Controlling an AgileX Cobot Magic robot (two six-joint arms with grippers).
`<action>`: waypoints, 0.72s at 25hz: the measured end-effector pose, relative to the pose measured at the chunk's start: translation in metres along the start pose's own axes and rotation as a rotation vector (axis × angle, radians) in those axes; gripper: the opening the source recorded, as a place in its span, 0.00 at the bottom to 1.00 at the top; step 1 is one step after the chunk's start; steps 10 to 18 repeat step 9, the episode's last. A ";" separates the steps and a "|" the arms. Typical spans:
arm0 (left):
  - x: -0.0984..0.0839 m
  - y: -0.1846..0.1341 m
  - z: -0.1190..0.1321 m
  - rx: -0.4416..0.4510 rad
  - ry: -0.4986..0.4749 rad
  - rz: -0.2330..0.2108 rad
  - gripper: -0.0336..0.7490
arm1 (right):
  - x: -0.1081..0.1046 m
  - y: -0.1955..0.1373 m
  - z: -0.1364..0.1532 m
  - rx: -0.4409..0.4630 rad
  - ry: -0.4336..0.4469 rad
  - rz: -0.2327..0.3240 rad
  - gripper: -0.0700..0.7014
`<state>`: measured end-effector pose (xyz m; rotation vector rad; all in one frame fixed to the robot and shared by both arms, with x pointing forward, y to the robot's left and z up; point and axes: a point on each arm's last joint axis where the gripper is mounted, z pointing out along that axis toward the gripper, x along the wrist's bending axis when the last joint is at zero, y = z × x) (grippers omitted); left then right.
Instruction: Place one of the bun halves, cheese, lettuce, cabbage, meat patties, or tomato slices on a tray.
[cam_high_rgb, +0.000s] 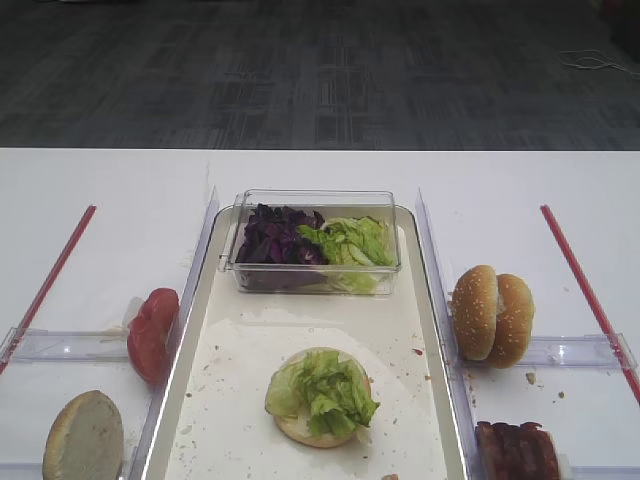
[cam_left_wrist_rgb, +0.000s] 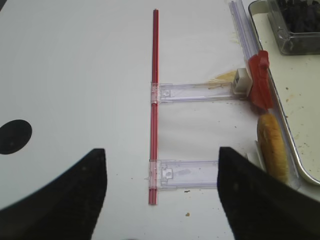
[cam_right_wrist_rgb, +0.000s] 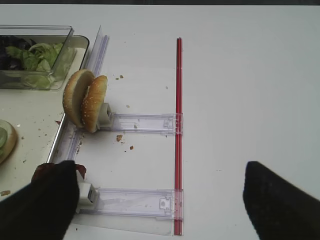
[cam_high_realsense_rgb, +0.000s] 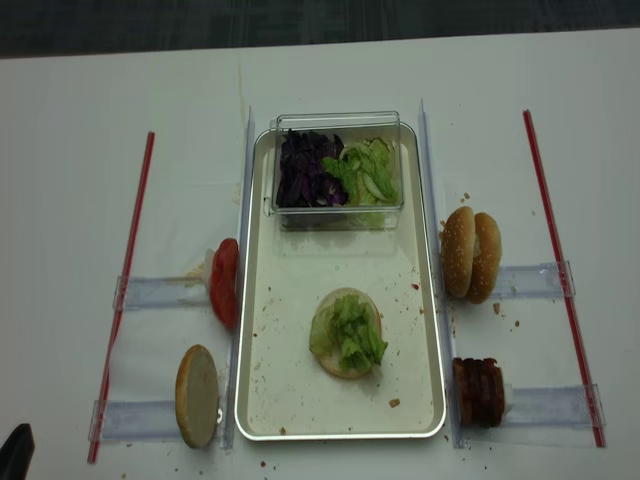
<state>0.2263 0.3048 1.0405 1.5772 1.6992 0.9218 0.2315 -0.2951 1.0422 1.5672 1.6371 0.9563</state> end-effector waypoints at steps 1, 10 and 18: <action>0.000 0.000 0.000 0.000 0.000 0.000 0.64 | 0.000 0.000 0.000 0.000 0.000 0.000 0.98; 0.000 0.000 0.000 0.000 0.000 0.000 0.64 | 0.000 0.000 0.000 0.000 0.000 0.000 0.98; 0.000 0.000 0.000 0.000 0.000 0.000 0.64 | 0.000 0.000 0.000 0.000 0.000 0.000 0.98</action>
